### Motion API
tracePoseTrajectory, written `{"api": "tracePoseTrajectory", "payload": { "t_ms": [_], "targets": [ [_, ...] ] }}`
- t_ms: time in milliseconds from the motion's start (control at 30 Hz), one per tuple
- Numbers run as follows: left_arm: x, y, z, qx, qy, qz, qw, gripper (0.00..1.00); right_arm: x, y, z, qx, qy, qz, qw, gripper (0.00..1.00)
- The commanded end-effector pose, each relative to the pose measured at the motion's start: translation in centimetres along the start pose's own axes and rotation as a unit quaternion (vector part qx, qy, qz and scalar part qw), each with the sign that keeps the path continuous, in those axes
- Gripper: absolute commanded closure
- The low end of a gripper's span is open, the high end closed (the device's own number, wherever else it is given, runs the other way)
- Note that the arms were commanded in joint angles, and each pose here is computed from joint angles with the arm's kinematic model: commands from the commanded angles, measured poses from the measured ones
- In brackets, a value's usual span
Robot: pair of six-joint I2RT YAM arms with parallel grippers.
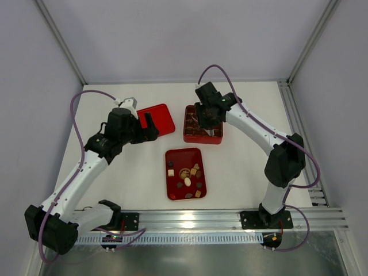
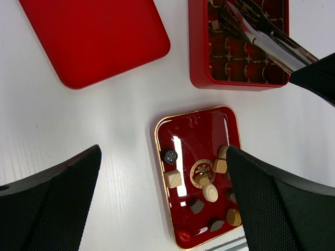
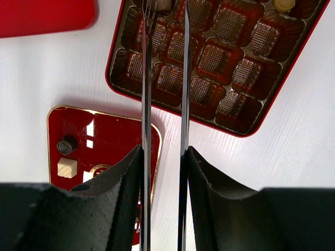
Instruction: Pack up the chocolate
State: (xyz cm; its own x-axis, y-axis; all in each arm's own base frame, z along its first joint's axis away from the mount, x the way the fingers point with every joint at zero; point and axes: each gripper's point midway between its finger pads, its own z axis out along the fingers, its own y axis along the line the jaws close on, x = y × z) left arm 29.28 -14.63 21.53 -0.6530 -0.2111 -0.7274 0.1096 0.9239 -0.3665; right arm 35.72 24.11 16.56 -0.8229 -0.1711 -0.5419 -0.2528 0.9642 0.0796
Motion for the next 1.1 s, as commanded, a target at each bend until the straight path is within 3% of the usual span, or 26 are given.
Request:
{"api": "tracePoseTrajectory", "payload": {
  "t_ms": [0,333,767,1067],
  "targets": [
    [-0.6,-0.1,-0.3,0.001,-0.012,0.007,1.0,0.0,-1.3,0.0,-2.5,-0.013,-0.034,0.0,0.999,0.6],
    [-0.6,-0.2,-0.3,0.003,-0.013,0.007,1.0,0.0,-0.2,1.2,-8.0,-0.068,-0.058,-0.003,0.996,0.6],
    [-0.7,-0.2,-0.4,0.003,-0.013,0.006,1.0,0.0,12.7,6.4,-13.0,-0.124,0.02,-0.087,0.988,0.6],
    [-0.5,-0.2,-0.3,0.003,-0.011,0.006,1.0,0.0,18.1,8.2,-14.3,-0.141,0.071,-0.128,0.979,0.6]
  ]
}}
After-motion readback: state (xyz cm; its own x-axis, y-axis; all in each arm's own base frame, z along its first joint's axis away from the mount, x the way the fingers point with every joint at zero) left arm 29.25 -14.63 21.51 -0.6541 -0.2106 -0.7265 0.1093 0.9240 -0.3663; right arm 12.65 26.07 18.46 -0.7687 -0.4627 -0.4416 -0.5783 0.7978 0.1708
